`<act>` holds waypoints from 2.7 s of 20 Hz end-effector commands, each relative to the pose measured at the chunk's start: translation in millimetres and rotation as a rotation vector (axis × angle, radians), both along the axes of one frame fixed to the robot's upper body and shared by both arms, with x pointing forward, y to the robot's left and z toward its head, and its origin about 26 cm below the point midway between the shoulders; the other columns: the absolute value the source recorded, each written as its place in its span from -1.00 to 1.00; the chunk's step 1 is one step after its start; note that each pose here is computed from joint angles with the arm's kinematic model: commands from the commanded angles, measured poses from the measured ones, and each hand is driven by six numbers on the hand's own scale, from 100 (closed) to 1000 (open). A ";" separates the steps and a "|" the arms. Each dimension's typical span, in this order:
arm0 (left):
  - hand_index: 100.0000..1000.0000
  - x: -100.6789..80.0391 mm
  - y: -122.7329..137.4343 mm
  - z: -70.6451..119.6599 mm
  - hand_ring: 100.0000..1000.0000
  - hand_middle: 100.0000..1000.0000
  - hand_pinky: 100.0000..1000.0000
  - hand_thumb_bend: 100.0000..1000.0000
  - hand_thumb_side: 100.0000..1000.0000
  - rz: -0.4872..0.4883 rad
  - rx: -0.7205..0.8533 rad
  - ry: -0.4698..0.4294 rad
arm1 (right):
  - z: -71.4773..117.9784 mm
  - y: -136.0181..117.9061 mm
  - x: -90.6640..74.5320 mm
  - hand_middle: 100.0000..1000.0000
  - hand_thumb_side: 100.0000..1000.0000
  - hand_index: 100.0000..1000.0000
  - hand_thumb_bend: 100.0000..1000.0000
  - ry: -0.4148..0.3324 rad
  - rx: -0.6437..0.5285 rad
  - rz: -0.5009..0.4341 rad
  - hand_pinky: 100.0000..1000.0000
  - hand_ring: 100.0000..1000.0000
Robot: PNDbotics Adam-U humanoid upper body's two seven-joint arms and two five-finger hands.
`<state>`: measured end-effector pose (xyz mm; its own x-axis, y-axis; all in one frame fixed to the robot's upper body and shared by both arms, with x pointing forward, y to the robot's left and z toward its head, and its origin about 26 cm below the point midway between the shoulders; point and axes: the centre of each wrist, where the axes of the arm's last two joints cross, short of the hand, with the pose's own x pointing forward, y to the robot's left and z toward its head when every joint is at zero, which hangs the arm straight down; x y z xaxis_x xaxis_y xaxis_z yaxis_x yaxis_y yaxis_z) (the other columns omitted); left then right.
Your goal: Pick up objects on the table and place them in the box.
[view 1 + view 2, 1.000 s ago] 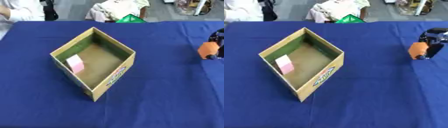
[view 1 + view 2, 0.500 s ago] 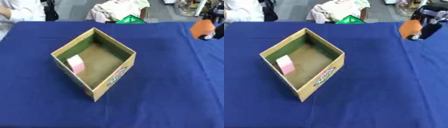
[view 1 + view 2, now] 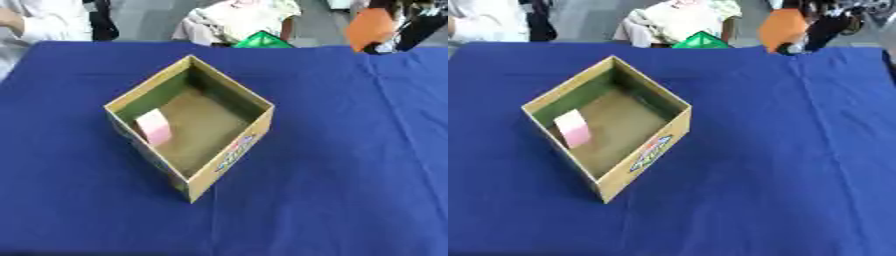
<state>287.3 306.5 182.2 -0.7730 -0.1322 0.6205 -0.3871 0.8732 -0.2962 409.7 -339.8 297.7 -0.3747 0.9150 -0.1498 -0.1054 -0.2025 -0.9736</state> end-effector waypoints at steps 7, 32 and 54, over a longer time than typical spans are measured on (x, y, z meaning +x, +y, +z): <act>0.66 -0.1 -1.9 9.4 0.25 0.40 0.66 -0.04 0.90 -0.021 0.019 -0.030 | 23.0 66.3 -0.4 -0.03 -0.48 0.16 -1.00 -0.035 0.015 0.176 -0.23 0.10; 0.66 -0.2 -2.8 7.9 0.25 0.40 0.66 -0.04 0.91 -0.026 0.011 -0.025 | -66.9 175.8 25.8 -0.02 -0.34 0.16 -1.00 0.238 -0.021 0.358 -0.22 0.11; 0.66 -0.4 -2.9 7.2 0.24 0.39 0.66 -0.04 0.91 -0.026 0.008 -0.021 | -81.9 174.3 26.8 0.75 0.04 0.81 -0.28 0.275 -0.124 0.389 0.57 0.84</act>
<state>288.4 302.4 182.1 -0.7758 -0.1105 0.6212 -0.3670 0.8799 -0.3018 436.9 -163.1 201.4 -0.7270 0.6827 -0.0736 -0.2836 -0.3961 -0.8733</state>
